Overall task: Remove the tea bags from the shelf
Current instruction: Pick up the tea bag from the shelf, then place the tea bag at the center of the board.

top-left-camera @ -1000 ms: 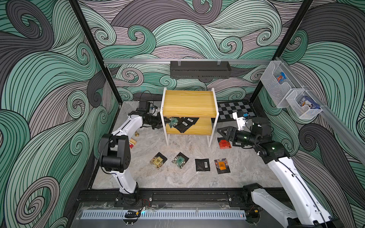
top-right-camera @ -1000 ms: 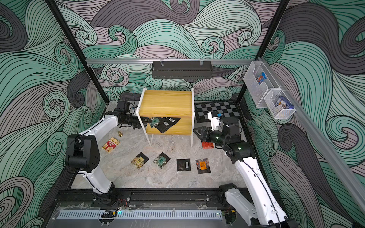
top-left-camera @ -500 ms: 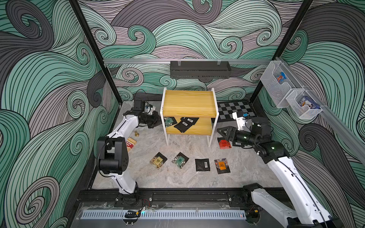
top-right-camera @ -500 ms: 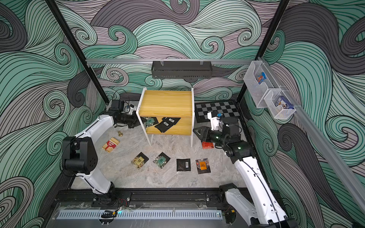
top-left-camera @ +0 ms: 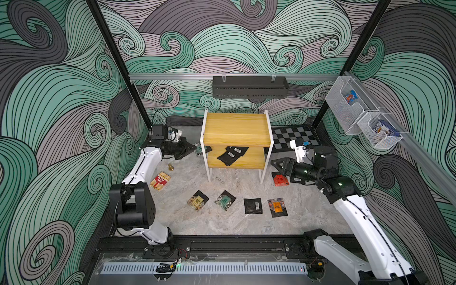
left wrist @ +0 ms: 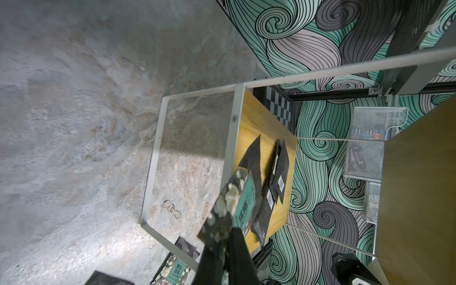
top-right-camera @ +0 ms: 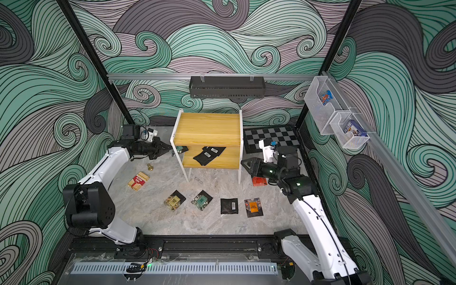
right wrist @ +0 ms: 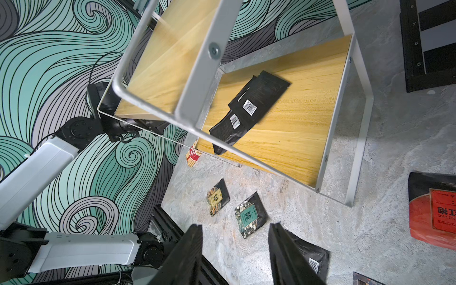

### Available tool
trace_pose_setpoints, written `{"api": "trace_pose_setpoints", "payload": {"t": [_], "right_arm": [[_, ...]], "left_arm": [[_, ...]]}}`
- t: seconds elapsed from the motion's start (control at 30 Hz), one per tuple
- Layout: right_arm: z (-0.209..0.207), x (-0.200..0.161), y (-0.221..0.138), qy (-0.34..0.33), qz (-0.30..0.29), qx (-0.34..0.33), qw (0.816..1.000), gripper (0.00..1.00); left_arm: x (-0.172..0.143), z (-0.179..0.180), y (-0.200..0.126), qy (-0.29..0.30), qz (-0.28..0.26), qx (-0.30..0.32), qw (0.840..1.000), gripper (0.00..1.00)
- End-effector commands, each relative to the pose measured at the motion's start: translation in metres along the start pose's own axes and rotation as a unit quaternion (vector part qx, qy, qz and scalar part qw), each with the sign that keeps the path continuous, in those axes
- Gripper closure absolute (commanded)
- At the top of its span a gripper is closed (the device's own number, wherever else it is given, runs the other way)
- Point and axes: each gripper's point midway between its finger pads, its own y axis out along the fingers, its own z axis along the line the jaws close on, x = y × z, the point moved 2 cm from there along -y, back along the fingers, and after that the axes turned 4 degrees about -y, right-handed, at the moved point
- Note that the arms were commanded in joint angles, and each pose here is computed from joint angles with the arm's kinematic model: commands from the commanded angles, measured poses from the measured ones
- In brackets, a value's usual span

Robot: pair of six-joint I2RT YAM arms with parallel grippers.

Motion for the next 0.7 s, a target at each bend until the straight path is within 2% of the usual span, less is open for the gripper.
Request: {"api": "trace_pose_setpoints", "payload": {"t": [0.0, 0.2, 0.67], "right_arm": [[0.003, 0.001, -0.002, -0.011, -0.007, 0.005, 1.0, 0.52], [0.003, 0.001, -0.001, -0.011, -0.005, 0.007, 1.0, 0.52], [0.005, -0.001, -0.003, -0.012, -0.008, 0.009, 1.0, 0.52]], "left_arm": [[0.001, 0.001, -0.018, -0.006, -0.025, -0.005, 1.0, 1.0], [-0.012, 0.019, -0.032, -0.016, -0.052, 0.018, 0.998, 1.0], [-0.048, 0.091, 0.0, -0.069, -0.018, 0.073, 0.995, 1.0]]}}
